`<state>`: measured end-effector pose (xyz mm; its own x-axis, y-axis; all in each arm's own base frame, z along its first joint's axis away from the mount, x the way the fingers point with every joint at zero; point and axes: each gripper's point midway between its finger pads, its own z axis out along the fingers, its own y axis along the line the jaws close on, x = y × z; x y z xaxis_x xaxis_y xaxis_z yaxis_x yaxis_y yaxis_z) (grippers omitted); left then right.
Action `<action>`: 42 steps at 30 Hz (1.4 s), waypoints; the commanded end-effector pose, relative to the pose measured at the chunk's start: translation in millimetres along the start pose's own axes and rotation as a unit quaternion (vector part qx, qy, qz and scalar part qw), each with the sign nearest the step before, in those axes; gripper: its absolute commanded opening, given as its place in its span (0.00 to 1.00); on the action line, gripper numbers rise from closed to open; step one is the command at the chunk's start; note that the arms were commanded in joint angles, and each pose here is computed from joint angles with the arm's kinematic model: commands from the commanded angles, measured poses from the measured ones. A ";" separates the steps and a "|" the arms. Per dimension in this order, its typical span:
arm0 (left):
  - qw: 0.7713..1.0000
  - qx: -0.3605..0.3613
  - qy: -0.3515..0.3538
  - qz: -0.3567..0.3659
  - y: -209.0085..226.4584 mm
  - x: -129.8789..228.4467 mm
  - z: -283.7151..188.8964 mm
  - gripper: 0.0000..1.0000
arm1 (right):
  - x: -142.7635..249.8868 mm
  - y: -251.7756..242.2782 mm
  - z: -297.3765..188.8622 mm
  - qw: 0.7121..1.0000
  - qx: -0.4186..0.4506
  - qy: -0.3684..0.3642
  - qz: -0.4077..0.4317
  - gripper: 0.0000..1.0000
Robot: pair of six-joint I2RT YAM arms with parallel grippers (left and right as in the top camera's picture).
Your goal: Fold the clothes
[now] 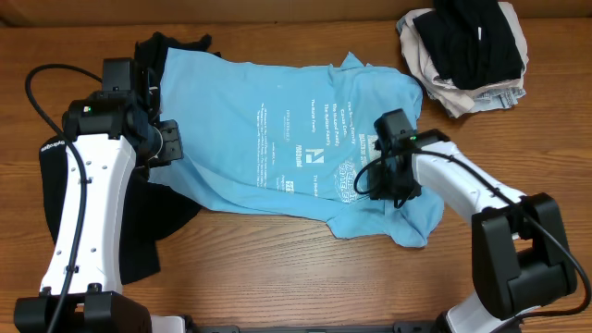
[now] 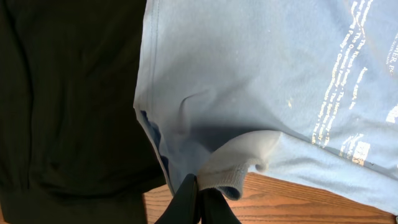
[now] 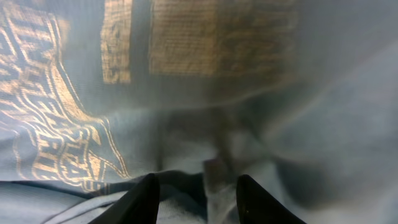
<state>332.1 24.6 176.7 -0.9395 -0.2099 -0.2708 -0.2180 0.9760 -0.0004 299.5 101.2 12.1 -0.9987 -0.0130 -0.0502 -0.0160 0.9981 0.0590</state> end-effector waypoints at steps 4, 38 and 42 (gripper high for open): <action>1.000 -0.007 -0.011 -0.011 4.5 0.5 -5.6 0.04 | 6.7 -21.5 11.8 0.998 0.057 -0.008 0.038 0.31; 0.995 -0.090 -0.049 -0.019 45.0 24.2 -145.5 0.04 | 64.2 -69.2 -302.2 0.949 0.007 -0.289 0.129 0.04; 0.988 -0.100 -0.107 -0.049 56.2 38.8 -177.0 0.04 | 91.5 -74.7 -317.0 0.937 -0.005 -0.317 0.144 0.04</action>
<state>262.1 49.6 305.1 -0.9098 -0.2215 -0.3509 -0.2847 0.9484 0.1396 207.1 10.6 301.0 -0.7824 0.2651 -0.5635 0.2331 0.9637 0.1298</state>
